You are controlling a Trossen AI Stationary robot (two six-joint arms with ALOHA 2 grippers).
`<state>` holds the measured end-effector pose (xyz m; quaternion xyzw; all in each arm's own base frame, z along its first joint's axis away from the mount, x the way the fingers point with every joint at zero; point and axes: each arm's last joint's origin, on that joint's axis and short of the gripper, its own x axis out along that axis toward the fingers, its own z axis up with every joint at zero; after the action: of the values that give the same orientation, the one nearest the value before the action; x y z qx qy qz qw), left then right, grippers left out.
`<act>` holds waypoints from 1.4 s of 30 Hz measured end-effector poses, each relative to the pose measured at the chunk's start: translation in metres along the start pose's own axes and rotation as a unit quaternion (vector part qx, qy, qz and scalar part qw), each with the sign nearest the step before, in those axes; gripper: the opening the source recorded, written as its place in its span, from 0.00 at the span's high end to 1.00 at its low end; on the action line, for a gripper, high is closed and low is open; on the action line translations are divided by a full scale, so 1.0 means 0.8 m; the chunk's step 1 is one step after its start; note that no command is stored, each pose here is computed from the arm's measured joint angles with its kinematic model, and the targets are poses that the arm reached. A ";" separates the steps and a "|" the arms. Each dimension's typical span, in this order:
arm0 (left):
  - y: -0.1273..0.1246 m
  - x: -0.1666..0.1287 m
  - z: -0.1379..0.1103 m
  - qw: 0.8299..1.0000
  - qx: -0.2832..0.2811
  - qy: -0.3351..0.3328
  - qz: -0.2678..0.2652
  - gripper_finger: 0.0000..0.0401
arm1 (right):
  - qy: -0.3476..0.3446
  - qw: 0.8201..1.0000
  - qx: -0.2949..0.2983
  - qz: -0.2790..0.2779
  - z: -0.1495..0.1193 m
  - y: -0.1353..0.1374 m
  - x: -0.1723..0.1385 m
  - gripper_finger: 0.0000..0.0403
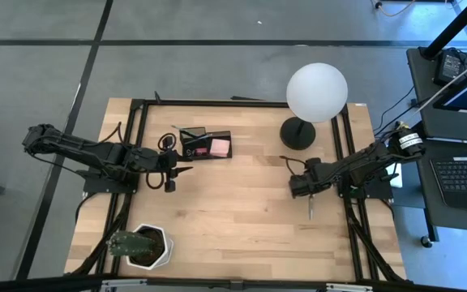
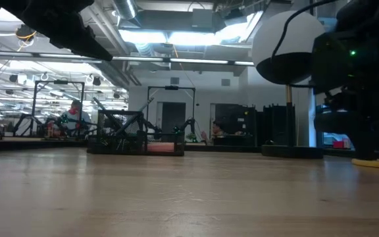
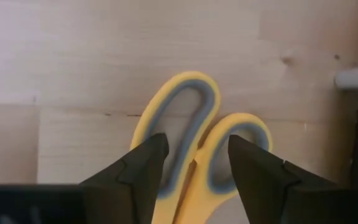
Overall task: Pick and place office supplies into organizer
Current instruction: Put the yellow scissors into the desk organizer
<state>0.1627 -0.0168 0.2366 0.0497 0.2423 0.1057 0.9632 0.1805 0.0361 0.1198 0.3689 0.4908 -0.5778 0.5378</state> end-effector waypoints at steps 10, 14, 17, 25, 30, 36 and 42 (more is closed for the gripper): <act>0.000 0.000 0.000 1.000 0.000 0.000 0.000 0.76 | -0.003 0.996 -0.093 0.010 0.000 0.003 0.000 0.64; 0.000 0.000 0.000 1.000 0.000 0.000 0.000 0.76 | -0.003 0.989 -0.144 0.015 0.000 0.005 -0.001 0.67; 0.000 0.000 0.000 1.000 0.000 0.000 0.000 0.76 | -0.004 0.981 -0.191 0.020 0.000 0.009 -0.005 0.70; 0.000 0.000 0.000 1.000 0.000 -0.001 0.000 0.76 | -0.006 0.919 -0.294 0.262 -0.006 0.075 -0.040 0.70; 0.000 0.000 0.001 1.000 -0.002 -0.005 0.003 0.76 | -0.048 0.842 -0.401 0.359 -0.007 0.096 -0.041 0.71; -0.001 0.004 0.001 1.000 0.004 -0.001 0.013 0.76 | -0.055 0.858 -0.410 0.305 -0.006 0.109 -0.011 0.71; -0.004 0.010 0.005 1.000 0.015 -0.012 0.004 0.76 | -0.113 0.825 -0.456 0.314 -0.005 0.117 -0.010 0.71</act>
<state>0.1721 -0.0180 0.2359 0.0666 0.2320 0.1052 0.9647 0.2734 0.0473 0.1102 0.1482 0.4920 -0.1256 0.8486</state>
